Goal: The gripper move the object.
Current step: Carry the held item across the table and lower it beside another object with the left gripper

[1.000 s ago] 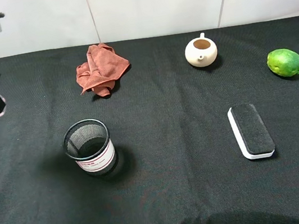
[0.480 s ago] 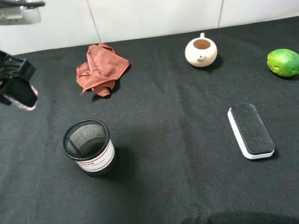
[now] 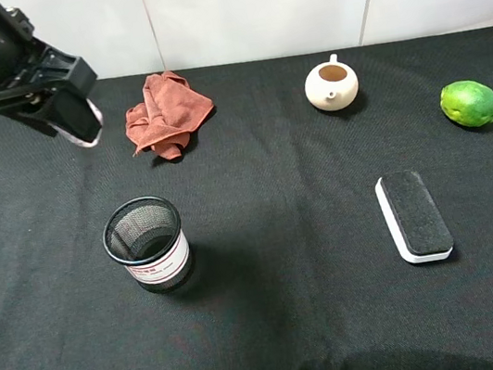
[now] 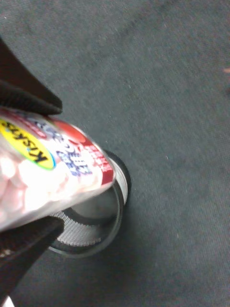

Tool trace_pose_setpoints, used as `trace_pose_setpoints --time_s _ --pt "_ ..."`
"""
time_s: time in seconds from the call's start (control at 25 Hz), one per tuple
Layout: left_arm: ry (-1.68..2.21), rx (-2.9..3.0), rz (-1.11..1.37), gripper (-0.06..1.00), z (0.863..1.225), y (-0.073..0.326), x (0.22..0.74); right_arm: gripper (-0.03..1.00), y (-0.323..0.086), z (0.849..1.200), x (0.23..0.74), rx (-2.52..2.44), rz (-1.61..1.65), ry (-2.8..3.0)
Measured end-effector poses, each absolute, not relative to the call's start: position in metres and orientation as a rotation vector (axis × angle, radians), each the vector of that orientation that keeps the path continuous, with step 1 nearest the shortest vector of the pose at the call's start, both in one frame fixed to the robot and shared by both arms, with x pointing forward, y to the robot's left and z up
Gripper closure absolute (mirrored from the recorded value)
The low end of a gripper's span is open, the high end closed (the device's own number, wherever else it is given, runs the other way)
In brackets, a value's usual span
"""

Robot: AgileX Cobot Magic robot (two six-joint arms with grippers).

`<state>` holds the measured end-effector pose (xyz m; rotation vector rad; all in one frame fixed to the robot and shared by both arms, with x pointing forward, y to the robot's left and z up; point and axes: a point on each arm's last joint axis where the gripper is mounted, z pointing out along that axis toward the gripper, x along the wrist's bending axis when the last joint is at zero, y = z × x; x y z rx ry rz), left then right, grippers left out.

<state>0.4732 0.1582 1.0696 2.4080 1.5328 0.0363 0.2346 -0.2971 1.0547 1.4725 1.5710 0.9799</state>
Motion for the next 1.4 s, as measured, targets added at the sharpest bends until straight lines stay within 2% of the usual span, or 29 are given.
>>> trace_pose_setpoints --time_s 0.88,1.4 --pt "1.427 2.434 0.025 0.43 1.070 0.123 0.454 0.27 -0.297 1.055 0.235 1.472 0.980 1.571" --pt "1.278 2.594 0.019 0.43 1.057 0.048 0.473 0.27 -0.297 1.055 0.235 1.472 0.980 1.571"
